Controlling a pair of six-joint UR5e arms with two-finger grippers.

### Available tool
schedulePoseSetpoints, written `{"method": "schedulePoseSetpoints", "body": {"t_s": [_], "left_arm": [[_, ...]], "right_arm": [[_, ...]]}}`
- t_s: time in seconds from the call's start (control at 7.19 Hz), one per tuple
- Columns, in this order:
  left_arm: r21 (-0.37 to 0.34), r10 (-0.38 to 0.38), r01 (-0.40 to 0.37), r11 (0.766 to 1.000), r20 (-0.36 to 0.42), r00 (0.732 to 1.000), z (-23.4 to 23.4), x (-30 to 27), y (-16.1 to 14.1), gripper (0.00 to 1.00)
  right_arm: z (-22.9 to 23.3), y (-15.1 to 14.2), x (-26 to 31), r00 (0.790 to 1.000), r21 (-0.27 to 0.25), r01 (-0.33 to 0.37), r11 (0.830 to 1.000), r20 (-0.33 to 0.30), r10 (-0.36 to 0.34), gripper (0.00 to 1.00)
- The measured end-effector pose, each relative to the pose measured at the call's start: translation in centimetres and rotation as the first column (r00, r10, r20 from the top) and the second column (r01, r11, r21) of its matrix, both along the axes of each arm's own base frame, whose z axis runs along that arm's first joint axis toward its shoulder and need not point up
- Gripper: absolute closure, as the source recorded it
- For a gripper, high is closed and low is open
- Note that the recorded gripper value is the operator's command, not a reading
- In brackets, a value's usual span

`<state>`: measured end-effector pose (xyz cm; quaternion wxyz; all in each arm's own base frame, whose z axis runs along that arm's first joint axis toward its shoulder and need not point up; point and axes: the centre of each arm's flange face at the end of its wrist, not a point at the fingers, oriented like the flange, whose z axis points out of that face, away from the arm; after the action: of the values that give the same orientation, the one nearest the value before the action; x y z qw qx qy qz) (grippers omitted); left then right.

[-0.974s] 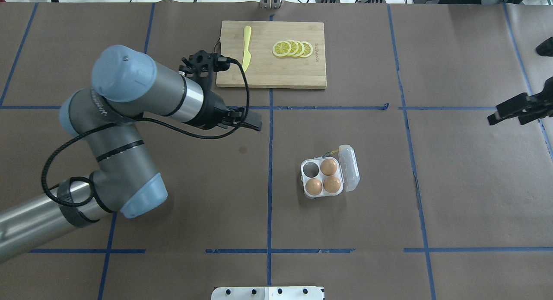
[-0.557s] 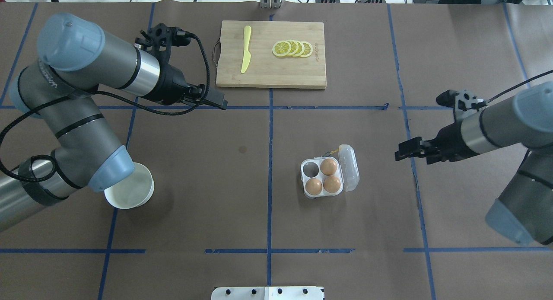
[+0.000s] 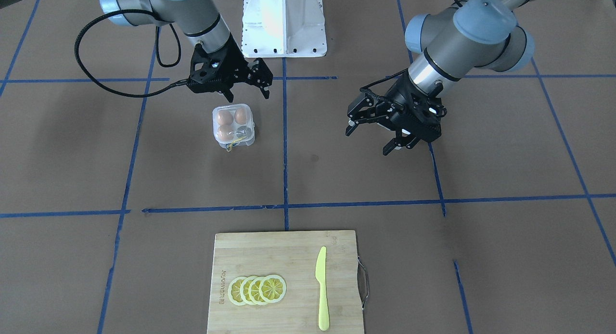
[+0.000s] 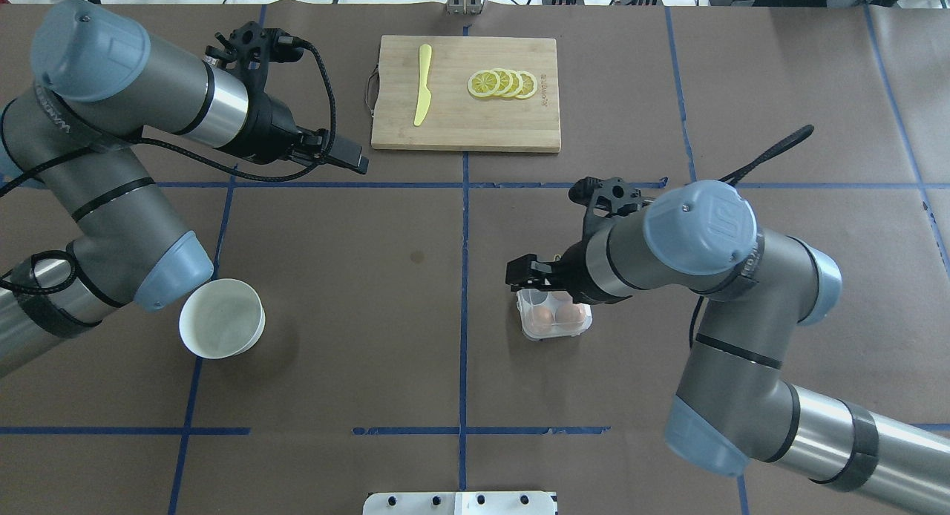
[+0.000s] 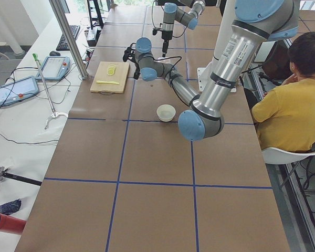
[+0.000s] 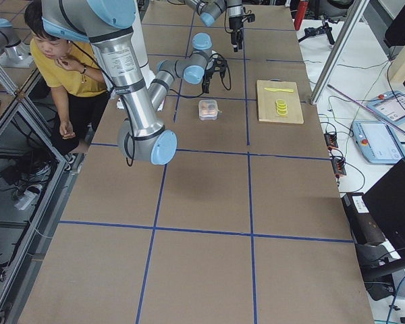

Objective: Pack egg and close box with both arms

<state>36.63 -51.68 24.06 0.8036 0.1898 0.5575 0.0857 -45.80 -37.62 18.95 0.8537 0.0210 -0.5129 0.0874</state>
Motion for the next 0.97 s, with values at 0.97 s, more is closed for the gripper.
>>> {"method": "schedulePoseSetpoints", "body": {"t_s": [0.97], "left_arm": [[0.22, -0.068, -0.021, 0.975, 0.389, 0.919, 22.3, -23.7, -9.3, 0.0]], "right_arm": [[26.7, -16.5, 33.2, 0.971, 0.11, 0.141, 0.984, -0.208, -0.116, 0.0]]}}
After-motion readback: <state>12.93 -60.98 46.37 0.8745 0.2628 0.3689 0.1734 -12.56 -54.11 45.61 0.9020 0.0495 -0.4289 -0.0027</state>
